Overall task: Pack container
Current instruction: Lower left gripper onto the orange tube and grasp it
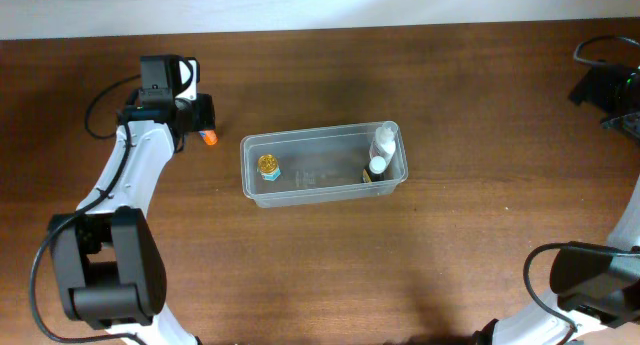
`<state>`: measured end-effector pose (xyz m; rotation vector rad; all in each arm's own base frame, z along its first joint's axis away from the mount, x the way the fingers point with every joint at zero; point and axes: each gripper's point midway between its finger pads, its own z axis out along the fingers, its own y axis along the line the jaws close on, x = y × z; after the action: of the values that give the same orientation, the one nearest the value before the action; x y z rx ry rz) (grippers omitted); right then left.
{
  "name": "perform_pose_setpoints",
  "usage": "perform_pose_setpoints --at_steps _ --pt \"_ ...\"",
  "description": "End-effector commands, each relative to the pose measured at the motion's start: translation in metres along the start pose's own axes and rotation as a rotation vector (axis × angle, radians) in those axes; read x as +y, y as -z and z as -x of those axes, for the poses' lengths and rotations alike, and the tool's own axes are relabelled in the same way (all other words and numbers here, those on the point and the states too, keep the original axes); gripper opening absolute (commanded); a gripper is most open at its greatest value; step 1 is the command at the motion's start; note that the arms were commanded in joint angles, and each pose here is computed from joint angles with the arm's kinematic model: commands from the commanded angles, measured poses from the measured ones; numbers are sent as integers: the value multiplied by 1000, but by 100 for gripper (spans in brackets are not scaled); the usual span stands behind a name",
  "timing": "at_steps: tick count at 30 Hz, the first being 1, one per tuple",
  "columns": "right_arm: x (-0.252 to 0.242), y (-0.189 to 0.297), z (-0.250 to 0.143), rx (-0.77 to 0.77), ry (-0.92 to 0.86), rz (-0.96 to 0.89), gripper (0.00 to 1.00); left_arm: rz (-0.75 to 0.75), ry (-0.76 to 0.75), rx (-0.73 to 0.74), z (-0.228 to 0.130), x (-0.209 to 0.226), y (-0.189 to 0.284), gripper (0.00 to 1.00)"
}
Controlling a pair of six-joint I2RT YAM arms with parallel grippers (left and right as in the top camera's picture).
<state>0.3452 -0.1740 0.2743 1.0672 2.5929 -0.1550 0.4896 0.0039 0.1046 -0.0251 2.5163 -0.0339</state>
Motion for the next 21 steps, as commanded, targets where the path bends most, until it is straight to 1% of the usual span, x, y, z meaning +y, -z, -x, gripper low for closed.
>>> perform_pose_setpoints --at_steps 1,5,6,10,14,21 --pt "-1 9 3 -28 -10 7 98 -3 -9 -49 16 -3 29 24" --pt "-1 9 3 -28 -10 7 98 -5 -12 -110 33 -5 67 24" --pt "-1 9 3 -28 -10 7 98 -9 -17 -139 38 -8 87 24" --pt "-1 9 3 -28 -10 7 98 -27 -37 -182 41 -21 128 24" --pt "-1 9 3 -28 -10 7 98 -60 -75 -208 36 -42 165 24" --pt "-1 9 3 -28 -10 7 98 -173 -199 -213 11 -103 212 24"
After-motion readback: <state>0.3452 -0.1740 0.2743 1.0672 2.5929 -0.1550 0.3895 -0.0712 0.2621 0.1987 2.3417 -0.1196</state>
